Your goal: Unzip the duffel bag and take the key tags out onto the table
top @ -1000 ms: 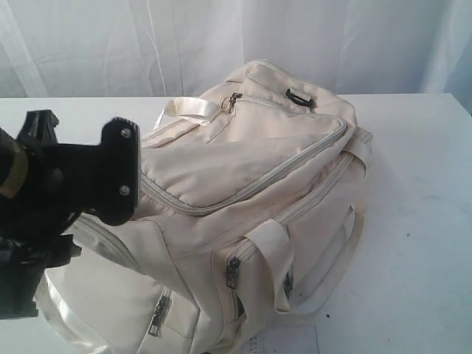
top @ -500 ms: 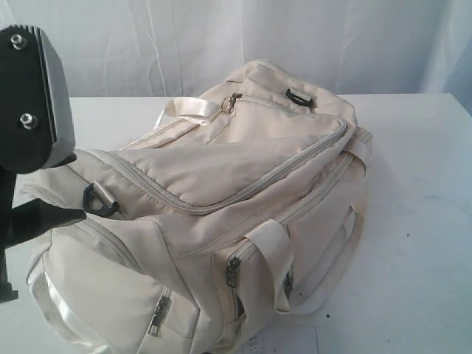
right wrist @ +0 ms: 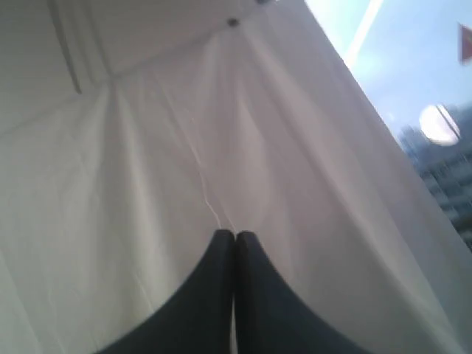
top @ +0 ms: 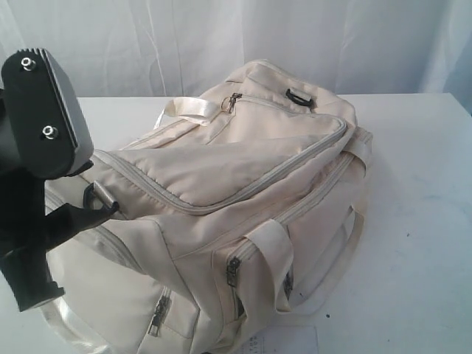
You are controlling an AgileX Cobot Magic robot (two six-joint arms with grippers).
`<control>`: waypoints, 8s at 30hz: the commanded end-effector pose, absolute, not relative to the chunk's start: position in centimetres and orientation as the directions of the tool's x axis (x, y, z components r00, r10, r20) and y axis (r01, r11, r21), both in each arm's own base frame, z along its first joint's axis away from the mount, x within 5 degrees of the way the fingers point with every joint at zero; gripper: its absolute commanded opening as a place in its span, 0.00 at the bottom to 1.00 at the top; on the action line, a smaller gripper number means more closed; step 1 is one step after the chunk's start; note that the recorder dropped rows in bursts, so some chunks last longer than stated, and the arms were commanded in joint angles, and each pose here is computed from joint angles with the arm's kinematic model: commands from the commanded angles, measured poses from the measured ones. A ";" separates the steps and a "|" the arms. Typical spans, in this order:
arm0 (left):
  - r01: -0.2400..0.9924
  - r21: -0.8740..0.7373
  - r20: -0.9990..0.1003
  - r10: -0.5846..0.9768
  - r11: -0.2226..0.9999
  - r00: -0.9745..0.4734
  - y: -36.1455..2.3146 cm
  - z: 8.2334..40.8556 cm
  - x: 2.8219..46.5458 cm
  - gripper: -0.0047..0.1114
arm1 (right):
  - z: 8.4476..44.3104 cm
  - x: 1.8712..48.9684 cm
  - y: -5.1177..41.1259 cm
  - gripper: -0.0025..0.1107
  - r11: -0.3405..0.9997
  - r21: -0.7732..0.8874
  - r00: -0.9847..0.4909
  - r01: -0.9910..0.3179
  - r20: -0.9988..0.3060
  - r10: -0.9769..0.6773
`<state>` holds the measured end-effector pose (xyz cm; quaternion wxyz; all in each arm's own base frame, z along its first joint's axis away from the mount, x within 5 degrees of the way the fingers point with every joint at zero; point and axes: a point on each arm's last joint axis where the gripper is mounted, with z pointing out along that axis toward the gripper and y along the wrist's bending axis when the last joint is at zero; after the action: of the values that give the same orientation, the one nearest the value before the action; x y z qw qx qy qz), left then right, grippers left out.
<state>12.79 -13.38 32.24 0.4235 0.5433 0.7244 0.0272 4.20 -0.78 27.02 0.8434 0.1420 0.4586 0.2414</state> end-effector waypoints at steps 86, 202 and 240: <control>0.766 0.458 -0.635 0.769 0.451 -0.073 -13.4 32.3 12.6 0.55 | 22.3 43.8 28.0 0.20 0.415 -0.485 -0.321 -0.769 -0.268 -0.908; 0.947 -0.131 -0.767 0.576 0.293 -0.284 -23.7 22.9 40.1 0.04 | 34.6 40.1 23.3 0.51 0.767 -0.296 -0.571 -0.570 -0.529 -0.628; 0.947 -0.142 -0.764 0.577 0.287 -0.289 -23.7 22.9 40.0 0.04 | 25.6 42.6 27.0 0.59 0.558 -0.265 -0.434 -0.786 -0.407 -0.804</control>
<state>40.96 -23.51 22.10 0.3261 0.5015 0.7531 -0.2740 42.45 27.16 25.88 0.2551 -0.4711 0.8444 -0.0067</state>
